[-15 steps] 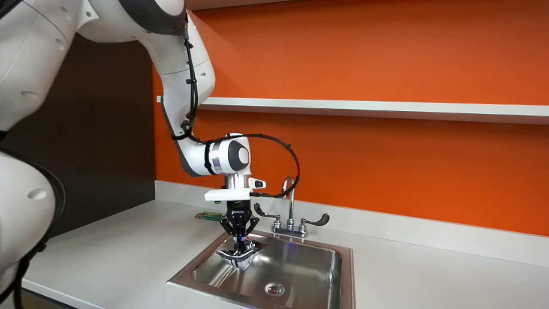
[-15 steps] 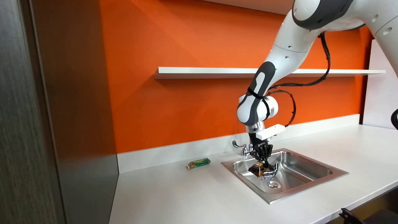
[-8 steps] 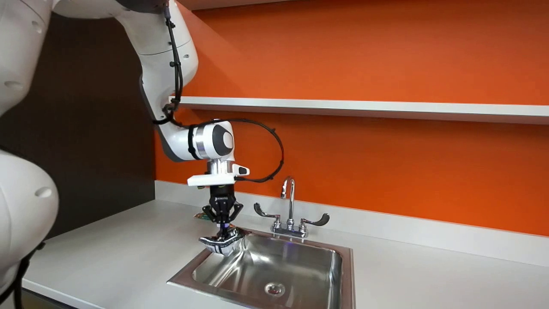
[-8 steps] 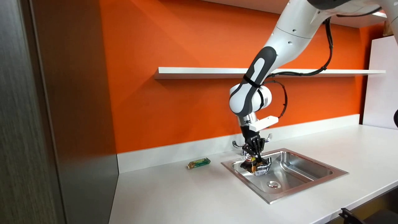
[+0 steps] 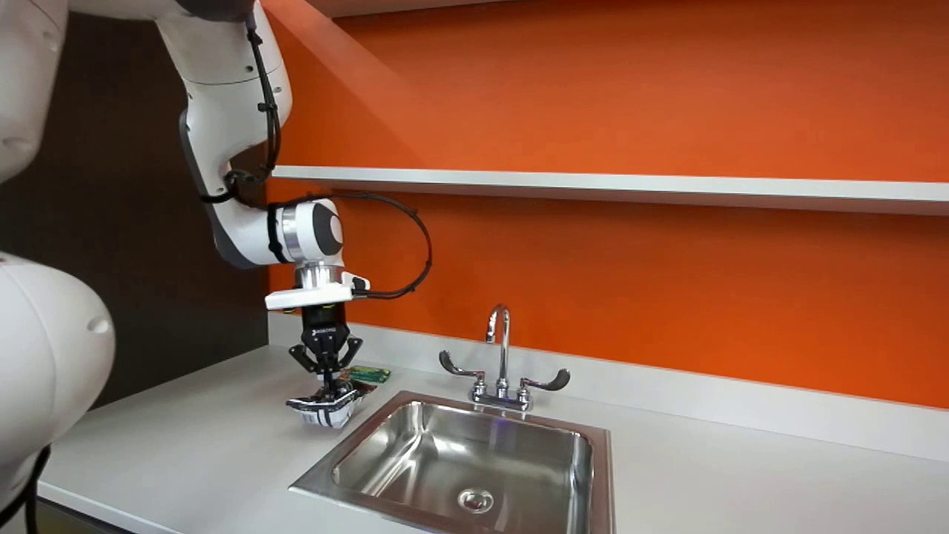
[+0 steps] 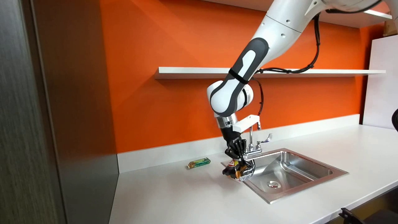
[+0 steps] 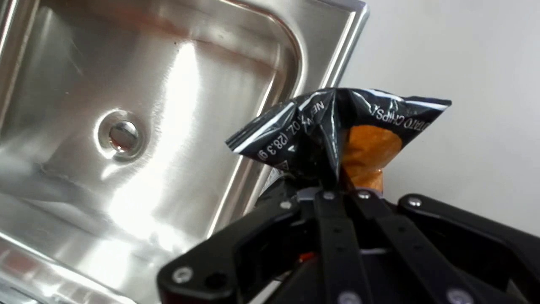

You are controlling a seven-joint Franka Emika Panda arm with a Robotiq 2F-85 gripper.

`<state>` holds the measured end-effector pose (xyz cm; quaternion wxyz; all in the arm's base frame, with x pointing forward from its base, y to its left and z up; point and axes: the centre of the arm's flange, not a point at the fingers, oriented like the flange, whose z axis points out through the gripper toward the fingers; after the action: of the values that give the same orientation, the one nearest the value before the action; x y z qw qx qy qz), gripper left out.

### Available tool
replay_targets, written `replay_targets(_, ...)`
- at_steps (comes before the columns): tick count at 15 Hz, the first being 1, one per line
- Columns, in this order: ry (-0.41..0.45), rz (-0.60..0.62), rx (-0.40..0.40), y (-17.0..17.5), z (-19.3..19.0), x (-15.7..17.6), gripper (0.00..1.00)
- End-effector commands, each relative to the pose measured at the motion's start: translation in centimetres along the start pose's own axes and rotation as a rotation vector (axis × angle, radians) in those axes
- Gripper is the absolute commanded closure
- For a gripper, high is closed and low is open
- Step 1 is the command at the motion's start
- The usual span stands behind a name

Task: Remove the snack pack out of the sink

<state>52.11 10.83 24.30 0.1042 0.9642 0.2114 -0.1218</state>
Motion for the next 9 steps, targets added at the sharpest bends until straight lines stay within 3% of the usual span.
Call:
replay_targets(1,-0.012,-0.082,-0.028,-3.0,0.0,1.1,1.0)
replay_targets(8,-0.043,-0.153,-0.031,-5.8,2.1,2.3,1.0)
replay_targets(9,-0.047,-0.15,-0.028,-5.8,2.2,2.2,0.74)
